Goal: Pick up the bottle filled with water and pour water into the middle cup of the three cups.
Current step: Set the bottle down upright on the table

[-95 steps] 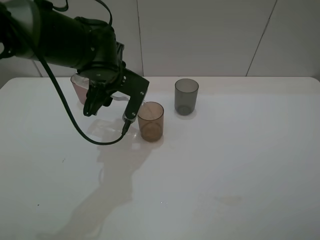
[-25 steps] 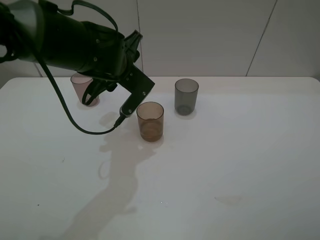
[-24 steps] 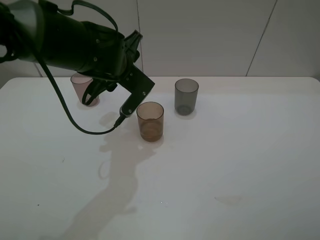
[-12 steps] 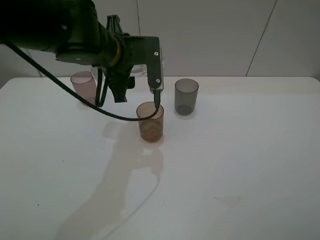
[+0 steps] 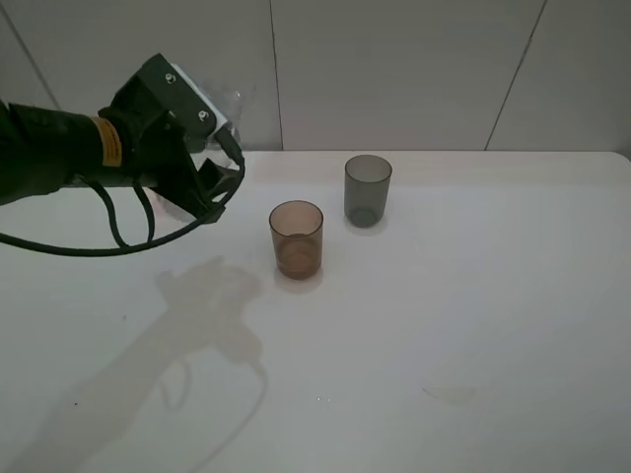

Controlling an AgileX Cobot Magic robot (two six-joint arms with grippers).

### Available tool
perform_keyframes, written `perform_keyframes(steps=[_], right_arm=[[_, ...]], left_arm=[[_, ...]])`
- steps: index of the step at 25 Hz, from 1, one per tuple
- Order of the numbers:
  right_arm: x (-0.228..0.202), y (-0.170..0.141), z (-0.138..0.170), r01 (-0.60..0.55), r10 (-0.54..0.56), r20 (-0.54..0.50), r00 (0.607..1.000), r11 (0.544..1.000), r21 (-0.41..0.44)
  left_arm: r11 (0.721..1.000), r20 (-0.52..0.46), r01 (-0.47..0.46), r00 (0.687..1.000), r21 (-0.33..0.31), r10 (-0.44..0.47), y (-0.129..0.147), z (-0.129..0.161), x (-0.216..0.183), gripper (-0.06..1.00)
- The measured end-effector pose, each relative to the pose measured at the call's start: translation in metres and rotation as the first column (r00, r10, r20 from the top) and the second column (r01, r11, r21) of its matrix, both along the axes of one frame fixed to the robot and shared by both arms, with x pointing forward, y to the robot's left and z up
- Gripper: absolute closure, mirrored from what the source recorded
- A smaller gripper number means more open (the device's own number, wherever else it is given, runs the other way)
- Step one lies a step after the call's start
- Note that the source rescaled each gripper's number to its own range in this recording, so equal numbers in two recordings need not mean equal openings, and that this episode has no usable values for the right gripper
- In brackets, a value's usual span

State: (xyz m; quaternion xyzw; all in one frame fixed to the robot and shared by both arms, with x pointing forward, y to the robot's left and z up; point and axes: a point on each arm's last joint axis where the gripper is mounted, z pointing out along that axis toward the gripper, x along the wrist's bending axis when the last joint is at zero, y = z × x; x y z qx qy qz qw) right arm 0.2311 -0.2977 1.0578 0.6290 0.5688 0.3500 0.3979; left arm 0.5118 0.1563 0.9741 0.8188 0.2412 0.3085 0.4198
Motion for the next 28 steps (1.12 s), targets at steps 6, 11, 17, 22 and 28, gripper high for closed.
perform_keyframes(steps=[6,11,17,22,28], right_arm=[[0.000,0.000,0.000,0.000,0.000,0.000,1.000,1.000,0.000],[0.000,0.000,0.000,0.000,0.000,0.000,1.000,1.000,0.000],[0.000,0.000,0.000,0.000,0.000,0.000,1.000,1.000,0.000],[0.000,0.000,0.000,0.000,0.000,0.000,1.000,1.000,0.000],[0.000,0.000,0.000,0.000,0.000,0.000,1.000,1.000,0.000]], left_arm=[[0.974,0.031,-0.057,0.997,-0.221,0.066,0.031,-0.026,-0.008,0.92],[0.943,0.006,-0.118,0.992,-0.312,0.126,0.042,-0.051,-0.001,0.92],[0.930,0.015,-0.156,0.985,-0.334,0.170,0.043,-0.083,0.007,0.92],[0.939,-0.002,-0.162,0.986,-0.304,0.169,0.044,-0.101,0.007,0.92],[0.940,0.000,-0.160,0.986,-0.300,0.167,0.044,-0.102,0.007,0.92]])
